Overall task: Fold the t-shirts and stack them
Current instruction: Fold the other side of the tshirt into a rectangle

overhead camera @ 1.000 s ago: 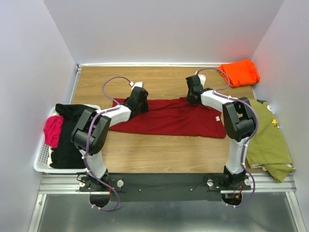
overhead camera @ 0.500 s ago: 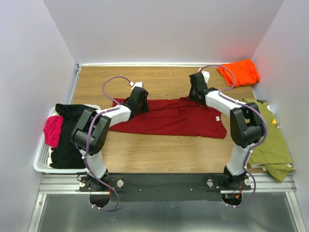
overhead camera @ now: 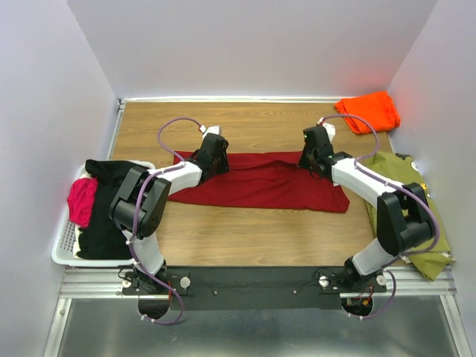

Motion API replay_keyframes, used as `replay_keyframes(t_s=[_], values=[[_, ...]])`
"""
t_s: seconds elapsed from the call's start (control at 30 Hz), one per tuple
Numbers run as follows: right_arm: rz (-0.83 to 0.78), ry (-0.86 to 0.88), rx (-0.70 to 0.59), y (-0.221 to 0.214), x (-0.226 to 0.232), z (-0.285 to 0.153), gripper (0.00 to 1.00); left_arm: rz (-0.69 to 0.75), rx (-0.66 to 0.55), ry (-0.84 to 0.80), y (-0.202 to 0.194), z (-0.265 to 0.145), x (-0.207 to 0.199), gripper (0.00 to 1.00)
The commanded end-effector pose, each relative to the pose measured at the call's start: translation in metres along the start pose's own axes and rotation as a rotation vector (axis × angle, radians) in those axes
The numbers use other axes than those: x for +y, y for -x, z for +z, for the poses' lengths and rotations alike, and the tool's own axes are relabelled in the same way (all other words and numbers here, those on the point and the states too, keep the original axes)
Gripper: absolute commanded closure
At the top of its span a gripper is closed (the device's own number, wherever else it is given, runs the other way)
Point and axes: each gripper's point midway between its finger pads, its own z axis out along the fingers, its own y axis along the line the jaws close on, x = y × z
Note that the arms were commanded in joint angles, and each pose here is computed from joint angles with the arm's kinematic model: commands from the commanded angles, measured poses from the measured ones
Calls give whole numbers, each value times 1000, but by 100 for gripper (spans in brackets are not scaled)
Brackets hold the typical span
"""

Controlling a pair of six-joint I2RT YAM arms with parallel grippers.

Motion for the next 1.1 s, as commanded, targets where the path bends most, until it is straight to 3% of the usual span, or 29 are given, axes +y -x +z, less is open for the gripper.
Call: replay_keyframes(t_s=[0.0,0.33,0.63,0.77,0.83,1.07], values=[[56,83,37,-21,8,-27,99,12,-21,7,8,3,-4,57],[57,103,158,-89,6,-44,99,10,-25,8,10,3,-5,57],[39,73,201,-115,4,-46,99,11,-27,8,11,4,-5,58],[47,45,141,-99,1,-54,85,12,-27,5,11,4,-6,58],[56,26,81,-82,-4,-62,67,15,-27,4,11,4,-7,58],[62,-172,-124,-39,-45,-78,53,15,-24,0,11,5,-8,58]])
